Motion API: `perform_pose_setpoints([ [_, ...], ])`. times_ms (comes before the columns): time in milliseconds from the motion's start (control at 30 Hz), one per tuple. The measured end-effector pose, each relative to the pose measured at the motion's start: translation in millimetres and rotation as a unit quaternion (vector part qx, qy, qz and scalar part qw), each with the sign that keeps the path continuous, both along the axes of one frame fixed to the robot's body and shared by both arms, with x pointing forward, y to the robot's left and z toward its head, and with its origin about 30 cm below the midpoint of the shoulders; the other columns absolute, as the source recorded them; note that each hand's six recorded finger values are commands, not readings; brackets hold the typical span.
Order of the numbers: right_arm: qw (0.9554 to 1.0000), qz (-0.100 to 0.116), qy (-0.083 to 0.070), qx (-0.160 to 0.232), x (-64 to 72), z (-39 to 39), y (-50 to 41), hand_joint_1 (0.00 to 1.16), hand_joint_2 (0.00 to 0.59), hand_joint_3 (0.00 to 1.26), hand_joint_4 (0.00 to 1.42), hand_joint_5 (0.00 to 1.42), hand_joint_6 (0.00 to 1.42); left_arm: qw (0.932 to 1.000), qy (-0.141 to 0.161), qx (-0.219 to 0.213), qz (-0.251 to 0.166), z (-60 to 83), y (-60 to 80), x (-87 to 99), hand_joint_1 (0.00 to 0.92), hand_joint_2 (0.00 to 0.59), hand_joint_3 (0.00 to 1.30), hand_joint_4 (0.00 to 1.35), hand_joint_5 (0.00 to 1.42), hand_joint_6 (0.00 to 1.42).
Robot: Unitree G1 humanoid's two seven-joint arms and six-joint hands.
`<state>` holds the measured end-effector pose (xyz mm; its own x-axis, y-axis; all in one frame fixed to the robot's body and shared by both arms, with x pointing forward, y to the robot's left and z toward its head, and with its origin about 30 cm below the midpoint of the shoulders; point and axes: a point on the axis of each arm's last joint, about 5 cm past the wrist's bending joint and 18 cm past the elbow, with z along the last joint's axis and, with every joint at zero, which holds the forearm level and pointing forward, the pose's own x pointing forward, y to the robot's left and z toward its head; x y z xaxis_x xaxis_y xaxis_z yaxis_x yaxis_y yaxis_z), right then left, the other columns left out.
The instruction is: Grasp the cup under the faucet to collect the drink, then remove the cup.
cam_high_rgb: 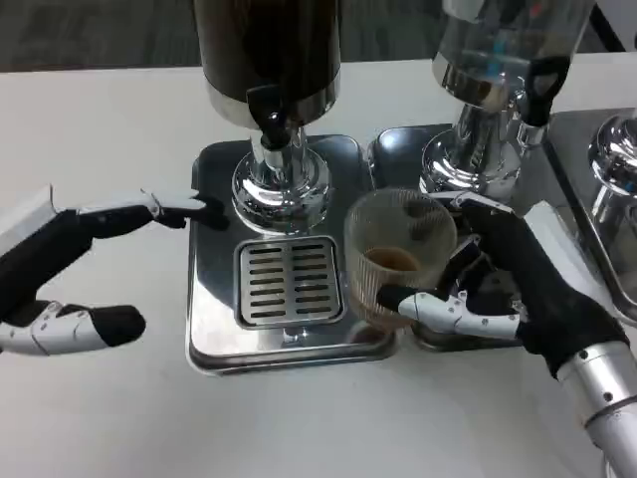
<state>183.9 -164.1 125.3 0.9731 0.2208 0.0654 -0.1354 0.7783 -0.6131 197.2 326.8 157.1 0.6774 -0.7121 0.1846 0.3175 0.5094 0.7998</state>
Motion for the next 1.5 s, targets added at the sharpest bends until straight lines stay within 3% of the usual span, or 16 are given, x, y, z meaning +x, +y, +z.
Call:
perform_pose_setpoints([
  [733, 0.9999, 0.004, 0.005, -0.008, -20.0, 6.0, -6.7, 0.73, 0.256, 0.57, 0.68, 0.77, 0.86, 0.9990, -0.003, 0.037, -0.027, -6.3, -3.0, -15.4, 0.000, 0.103, 0.29, 0.16, 0.18, 0.28],
  [900, 0.9999, 0.005, 0.010, -0.008, -26.4, 5.9, -7.2, 0.73, 0.256, 0.57, 0.69, 0.78, 0.86, 0.9979, -0.017, 0.050, -0.037, -2.3, -2.6, -17.9, 0.000, 0.103, 0.27, 0.14, 0.17, 0.28],
  [1133, 1.0000, 0.002, 0.004, -0.006, -33.4, 9.9, -8.8, 0.73, 0.256, 0.58, 0.68, 0.78, 0.86, 0.9972, -0.019, 0.053, -0.049, -6.0, -5.1, -25.1, 0.000, 0.102, 0.26, 0.11, 0.14, 0.26],
  [1500, 0.9999, 0.000, 0.011, -0.009, -35.5, 9.4, -11.6, 0.74, 0.260, 0.58, 0.69, 0.78, 0.88, 0.9969, -0.020, 0.056, -0.051, -5.9, -3.9, -29.7, 0.000, 0.097, 0.25, 0.10, 0.13, 0.25],
])
